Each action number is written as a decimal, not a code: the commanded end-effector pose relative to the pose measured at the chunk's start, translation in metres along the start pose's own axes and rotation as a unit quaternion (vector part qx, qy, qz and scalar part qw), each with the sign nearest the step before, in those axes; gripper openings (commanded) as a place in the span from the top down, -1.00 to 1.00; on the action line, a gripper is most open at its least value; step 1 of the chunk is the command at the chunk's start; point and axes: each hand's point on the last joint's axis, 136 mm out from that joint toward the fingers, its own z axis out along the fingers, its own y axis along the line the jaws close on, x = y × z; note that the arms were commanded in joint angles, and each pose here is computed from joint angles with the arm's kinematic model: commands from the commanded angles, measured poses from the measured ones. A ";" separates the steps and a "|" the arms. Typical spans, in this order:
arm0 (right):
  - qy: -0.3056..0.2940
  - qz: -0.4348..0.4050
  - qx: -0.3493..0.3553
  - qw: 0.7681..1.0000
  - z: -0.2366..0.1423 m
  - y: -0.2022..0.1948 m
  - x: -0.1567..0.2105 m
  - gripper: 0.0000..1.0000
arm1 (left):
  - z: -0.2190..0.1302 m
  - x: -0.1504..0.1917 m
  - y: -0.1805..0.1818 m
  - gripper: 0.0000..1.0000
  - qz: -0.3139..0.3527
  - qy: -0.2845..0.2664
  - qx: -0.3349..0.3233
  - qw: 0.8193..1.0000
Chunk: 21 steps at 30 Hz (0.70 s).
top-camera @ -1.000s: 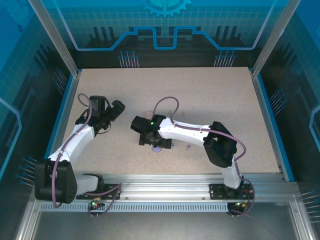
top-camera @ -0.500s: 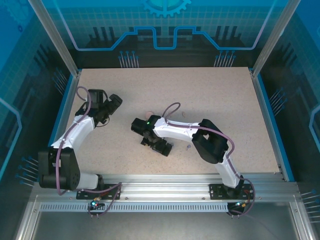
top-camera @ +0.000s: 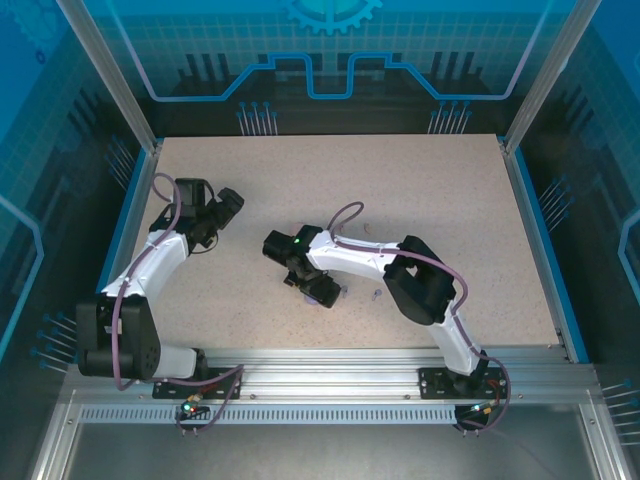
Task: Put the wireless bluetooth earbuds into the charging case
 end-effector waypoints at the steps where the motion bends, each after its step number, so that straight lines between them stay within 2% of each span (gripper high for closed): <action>1: -0.001 0.005 0.012 1.000 0.013 -0.001 -0.005 -0.61 | -0.009 -0.014 -0.017 -0.97 0.000 -0.013 0.028 1.000; 21: 0.011 -0.013 0.027 0.999 0.032 -0.008 -0.005 -0.35 | -0.015 -0.007 -0.021 -0.97 -0.014 -0.001 0.048 0.999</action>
